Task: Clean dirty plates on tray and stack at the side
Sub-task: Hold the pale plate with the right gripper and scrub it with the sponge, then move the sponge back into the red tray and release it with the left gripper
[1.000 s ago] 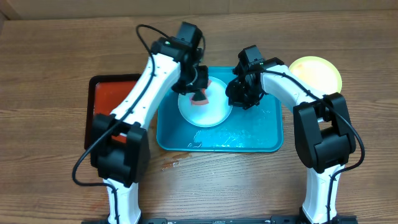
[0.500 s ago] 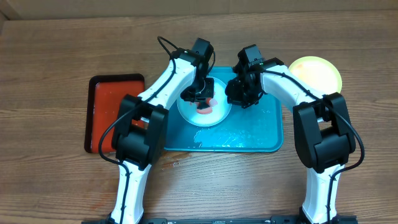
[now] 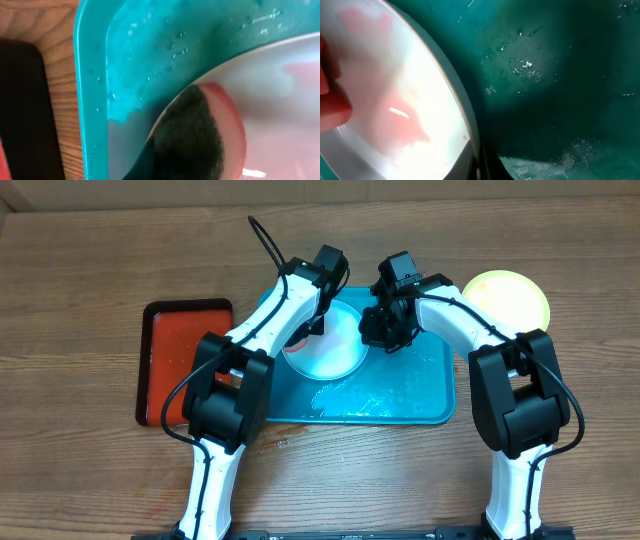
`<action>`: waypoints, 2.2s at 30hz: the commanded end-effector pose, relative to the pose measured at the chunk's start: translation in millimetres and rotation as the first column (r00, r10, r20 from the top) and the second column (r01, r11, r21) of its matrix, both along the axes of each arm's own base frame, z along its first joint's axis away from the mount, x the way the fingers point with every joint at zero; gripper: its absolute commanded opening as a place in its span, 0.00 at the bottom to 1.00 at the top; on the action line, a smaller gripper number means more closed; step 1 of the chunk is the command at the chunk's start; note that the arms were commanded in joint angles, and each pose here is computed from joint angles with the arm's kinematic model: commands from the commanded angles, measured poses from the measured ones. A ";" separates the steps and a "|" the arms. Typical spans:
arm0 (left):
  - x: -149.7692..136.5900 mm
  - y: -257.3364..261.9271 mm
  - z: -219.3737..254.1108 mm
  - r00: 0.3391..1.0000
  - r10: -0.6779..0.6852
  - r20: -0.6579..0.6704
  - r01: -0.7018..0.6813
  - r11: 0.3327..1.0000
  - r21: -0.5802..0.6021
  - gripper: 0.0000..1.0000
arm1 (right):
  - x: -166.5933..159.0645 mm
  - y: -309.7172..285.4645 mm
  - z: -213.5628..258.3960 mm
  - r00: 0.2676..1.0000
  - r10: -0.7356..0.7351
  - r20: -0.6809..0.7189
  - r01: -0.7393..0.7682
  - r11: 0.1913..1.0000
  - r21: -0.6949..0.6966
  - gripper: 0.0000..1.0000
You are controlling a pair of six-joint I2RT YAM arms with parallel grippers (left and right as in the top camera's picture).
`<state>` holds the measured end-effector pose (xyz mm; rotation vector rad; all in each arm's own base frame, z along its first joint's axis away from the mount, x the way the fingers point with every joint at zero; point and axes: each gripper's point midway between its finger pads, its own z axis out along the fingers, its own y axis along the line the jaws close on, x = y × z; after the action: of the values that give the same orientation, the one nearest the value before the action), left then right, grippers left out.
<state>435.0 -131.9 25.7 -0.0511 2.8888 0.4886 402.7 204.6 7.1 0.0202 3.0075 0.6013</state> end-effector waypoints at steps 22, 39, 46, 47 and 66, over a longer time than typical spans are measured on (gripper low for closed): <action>18.7 -43.0 -14.4 1.000 -0.020 -0.007 0.017 0.959 -0.284 0.04 | -0.8 -21.3 -12.5 0.999 -0.035 -0.011 0.034 0.996 -0.085 0.04; 30.9 31.3 119.3 0.963 0.167 0.211 -0.111 0.961 -0.254 0.04 | 1.1 -20.7 -12.2 0.999 -0.035 -0.003 0.035 0.996 -0.083 0.04; -13.5 96.6 139.1 0.954 0.289 0.078 -0.265 0.936 -0.233 0.04 | 0.5 -20.9 -12.3 0.999 -0.035 -0.005 0.034 0.996 -0.084 0.04; -20.7 110.0 135.8 0.948 0.315 0.052 -0.299 0.932 -0.206 0.04 | 0.9 -20.8 -12.2 0.999 -0.035 -0.004 0.034 0.996 -0.083 0.04; -66.8 207.9 9.4 0.849 0.515 -0.121 -0.528 0.809 -0.259 0.04 | 2.4 -20.2 -11.9 0.999 -0.035 0.003 0.035 0.996 -0.080 0.04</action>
<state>370.5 89.3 47.4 -0.9982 2.8932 0.2344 404.6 201.1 6.3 0.0363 3.0053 0.5786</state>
